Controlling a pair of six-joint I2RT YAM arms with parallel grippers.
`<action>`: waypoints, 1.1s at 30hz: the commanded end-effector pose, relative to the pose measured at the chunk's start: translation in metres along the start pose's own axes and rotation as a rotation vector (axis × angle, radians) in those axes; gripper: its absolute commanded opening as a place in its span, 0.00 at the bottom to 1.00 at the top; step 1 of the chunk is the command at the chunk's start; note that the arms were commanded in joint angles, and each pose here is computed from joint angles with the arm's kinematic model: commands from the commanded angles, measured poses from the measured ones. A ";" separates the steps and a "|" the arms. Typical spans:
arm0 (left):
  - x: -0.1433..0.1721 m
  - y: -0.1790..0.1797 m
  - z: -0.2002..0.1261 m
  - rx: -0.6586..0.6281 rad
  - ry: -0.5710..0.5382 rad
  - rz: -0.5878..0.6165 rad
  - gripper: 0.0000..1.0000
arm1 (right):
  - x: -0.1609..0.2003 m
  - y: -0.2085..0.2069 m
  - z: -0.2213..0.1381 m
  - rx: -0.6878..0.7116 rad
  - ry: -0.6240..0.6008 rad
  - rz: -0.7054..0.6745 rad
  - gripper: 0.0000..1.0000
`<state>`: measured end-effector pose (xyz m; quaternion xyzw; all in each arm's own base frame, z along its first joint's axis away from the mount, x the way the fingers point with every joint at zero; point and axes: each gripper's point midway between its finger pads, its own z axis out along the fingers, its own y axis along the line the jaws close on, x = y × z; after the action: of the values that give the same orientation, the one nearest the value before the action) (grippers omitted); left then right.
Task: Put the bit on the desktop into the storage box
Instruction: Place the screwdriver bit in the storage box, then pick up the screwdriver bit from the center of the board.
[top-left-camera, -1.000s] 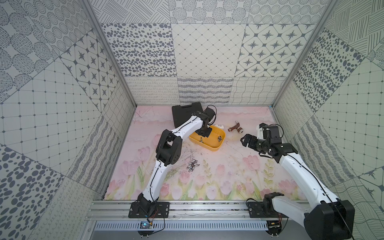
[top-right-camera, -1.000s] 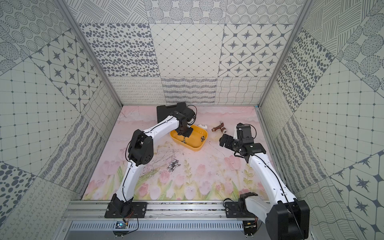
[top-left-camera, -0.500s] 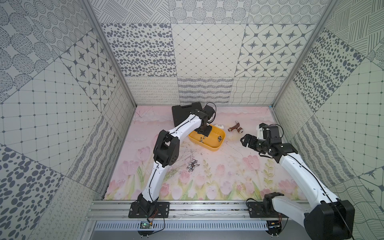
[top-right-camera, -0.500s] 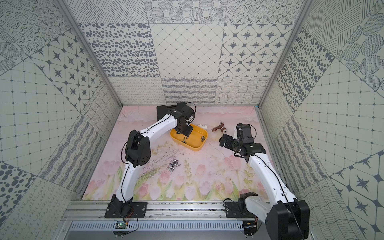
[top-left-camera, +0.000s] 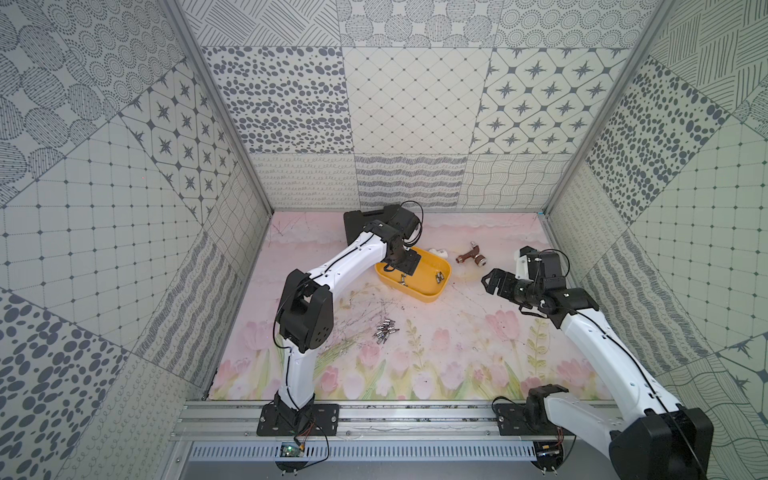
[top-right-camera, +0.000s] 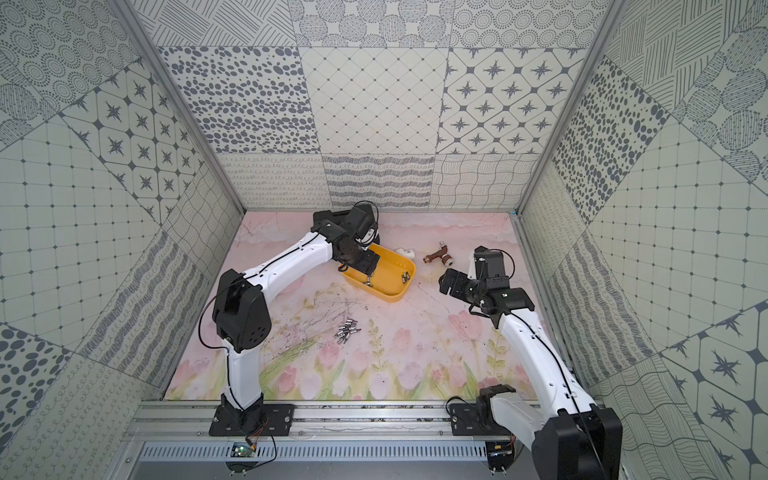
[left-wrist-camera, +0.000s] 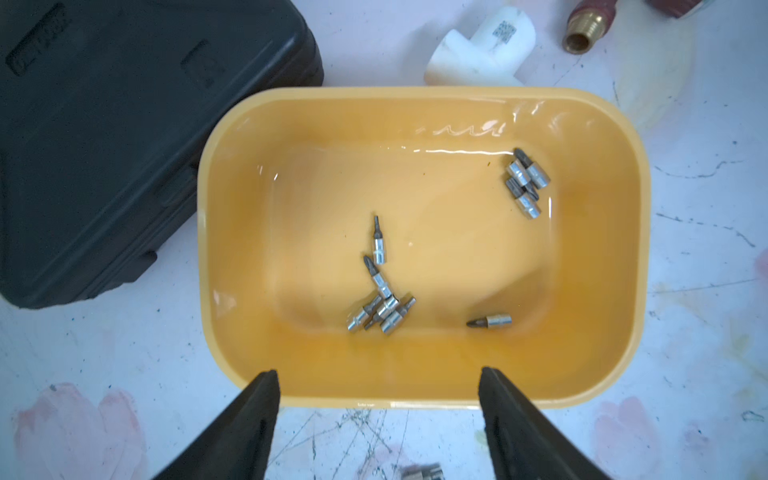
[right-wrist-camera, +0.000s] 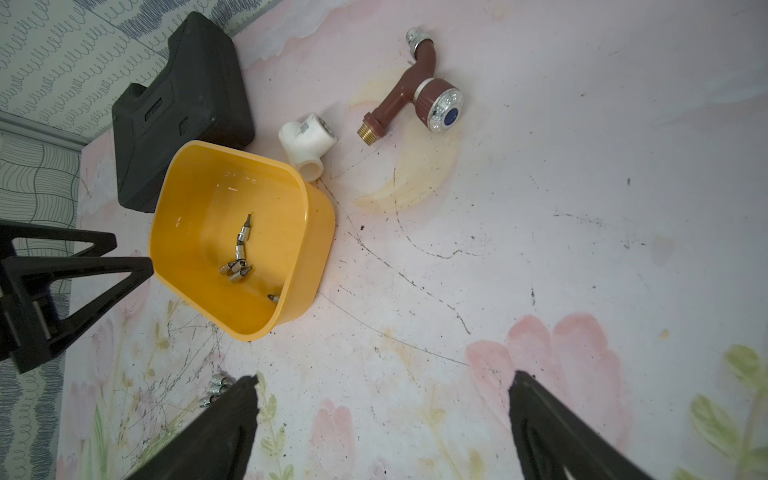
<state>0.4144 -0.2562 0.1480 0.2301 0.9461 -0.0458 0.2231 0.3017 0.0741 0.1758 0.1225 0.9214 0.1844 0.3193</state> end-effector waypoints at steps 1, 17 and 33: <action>-0.004 0.001 -0.023 0.027 -0.087 -0.051 0.84 | -0.013 0.008 -0.010 -0.027 -0.050 -0.028 0.97; 0.057 0.008 -0.072 0.035 -0.099 -0.140 0.99 | -0.013 0.008 -0.010 -0.028 -0.050 -0.032 0.97; 0.141 -0.001 -0.068 0.076 0.106 -0.208 0.86 | -0.013 0.008 -0.009 -0.028 -0.047 -0.037 0.97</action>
<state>0.3006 -0.1916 0.1612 0.1593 0.9614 -0.0825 0.2087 0.3013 0.0746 0.1767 0.1132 0.9220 0.1833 0.3216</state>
